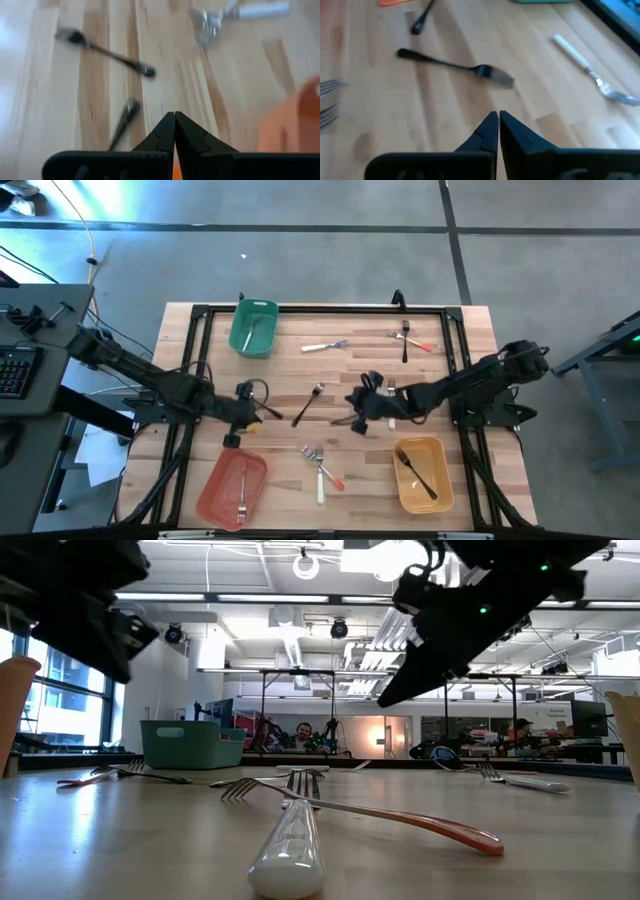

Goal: Sort silverware by color (type)
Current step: Put the black fork into the yellow bin

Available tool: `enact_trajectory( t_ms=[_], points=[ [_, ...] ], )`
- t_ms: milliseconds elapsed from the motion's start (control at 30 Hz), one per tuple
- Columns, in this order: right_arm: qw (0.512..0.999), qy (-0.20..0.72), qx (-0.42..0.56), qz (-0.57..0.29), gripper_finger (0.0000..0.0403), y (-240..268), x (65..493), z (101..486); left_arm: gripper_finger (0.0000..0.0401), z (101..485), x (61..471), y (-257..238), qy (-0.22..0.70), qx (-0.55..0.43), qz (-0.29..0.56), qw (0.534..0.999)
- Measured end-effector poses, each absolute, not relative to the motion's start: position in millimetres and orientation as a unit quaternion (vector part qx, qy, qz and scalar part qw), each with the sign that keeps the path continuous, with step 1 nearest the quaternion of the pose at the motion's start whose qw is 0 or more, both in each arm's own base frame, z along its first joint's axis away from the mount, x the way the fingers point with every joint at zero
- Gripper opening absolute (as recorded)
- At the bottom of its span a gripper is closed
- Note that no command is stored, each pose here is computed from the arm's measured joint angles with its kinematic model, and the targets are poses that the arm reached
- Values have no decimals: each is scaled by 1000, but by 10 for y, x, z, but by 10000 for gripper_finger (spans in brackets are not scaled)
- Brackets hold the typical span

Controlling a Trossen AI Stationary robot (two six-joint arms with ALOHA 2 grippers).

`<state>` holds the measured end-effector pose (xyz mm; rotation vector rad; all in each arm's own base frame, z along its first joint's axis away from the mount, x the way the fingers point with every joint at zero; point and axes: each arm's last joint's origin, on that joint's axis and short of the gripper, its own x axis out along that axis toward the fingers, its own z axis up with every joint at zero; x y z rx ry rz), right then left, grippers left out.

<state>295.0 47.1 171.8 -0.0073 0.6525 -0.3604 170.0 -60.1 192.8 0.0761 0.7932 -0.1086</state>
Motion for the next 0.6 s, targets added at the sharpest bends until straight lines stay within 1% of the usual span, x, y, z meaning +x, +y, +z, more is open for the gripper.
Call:
enact_trajectory(
  t_ms=[233, 433, 600],
  points=[
    [929, 312, 14, -198, 0, 60, 3021, 1740, 0, 1717, 1769, -269, 233, -43, -68, 969],
    [911, 328, 20, -250, 5, -296, 2988, 1717, 0, 1590, 1742, -2, 137, -64, -12, 988],
    [885, 356, 30, -298, 34, -613, 2899, 1674, 0, 1592, 1726, 176, 84, -67, 36, 994]
  ],
)
